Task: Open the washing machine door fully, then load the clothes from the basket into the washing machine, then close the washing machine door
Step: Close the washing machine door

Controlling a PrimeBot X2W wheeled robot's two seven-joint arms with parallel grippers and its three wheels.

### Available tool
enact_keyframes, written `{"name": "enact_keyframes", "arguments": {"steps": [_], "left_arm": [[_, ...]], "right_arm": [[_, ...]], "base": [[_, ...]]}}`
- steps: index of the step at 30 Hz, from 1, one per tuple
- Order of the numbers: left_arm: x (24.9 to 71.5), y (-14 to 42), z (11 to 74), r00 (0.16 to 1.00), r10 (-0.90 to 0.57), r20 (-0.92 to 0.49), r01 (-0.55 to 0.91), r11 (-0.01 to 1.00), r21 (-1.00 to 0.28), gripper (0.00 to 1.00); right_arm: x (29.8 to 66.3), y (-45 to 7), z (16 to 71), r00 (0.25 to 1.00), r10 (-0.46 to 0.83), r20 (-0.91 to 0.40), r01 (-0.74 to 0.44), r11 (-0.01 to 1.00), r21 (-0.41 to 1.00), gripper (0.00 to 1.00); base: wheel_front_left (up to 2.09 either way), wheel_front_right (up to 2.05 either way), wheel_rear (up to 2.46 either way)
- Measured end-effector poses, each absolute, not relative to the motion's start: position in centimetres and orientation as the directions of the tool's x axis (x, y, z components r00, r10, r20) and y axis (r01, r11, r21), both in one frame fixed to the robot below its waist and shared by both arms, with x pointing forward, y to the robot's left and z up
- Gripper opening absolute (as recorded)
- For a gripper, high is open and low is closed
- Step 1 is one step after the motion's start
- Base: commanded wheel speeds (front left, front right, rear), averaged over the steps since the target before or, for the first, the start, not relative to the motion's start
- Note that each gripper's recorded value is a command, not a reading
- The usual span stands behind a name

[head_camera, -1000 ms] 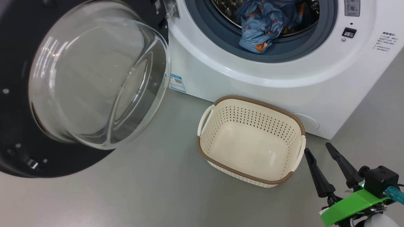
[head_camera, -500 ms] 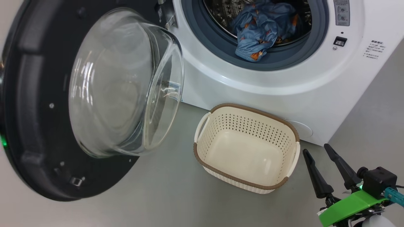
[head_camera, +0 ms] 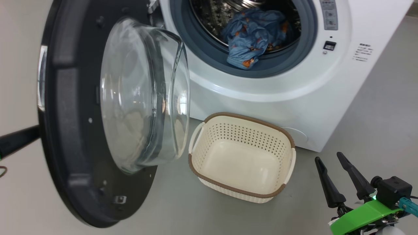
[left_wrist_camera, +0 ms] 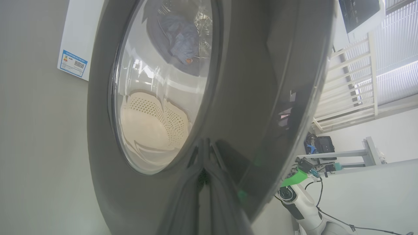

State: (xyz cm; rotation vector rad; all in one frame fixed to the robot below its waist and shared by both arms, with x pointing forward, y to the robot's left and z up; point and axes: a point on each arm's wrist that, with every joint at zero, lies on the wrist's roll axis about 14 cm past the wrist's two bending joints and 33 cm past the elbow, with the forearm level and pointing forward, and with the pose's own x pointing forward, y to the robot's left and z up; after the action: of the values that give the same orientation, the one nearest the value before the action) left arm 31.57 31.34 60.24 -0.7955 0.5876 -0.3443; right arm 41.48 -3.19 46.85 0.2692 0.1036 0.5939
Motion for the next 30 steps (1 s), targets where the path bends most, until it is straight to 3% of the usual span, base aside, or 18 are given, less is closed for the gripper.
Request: {"name": "enact_keyframes", "arguments": {"steps": [17, 30], "left_arm": [[35.3, 22.1, 60.1, 0.618, -0.703, -0.352, 0.299, 0.624, -0.722, 0.0], [40.6, 16.0, 59.4, 0.552, -0.769, -0.323, 0.398, 0.583, -0.708, 0.0]], "right_arm": [[40.8, -7.5, 47.2, 0.898, 0.439, -0.012, -0.416, 0.859, 0.3, 1.0], [39.6, -12.8, 46.8, 0.96, 0.278, -0.026, -0.255, 0.914, 0.316, 1.0]], "base": [[0.0, 0.0, 0.0], [0.0, 0.0, 0.0]]}}
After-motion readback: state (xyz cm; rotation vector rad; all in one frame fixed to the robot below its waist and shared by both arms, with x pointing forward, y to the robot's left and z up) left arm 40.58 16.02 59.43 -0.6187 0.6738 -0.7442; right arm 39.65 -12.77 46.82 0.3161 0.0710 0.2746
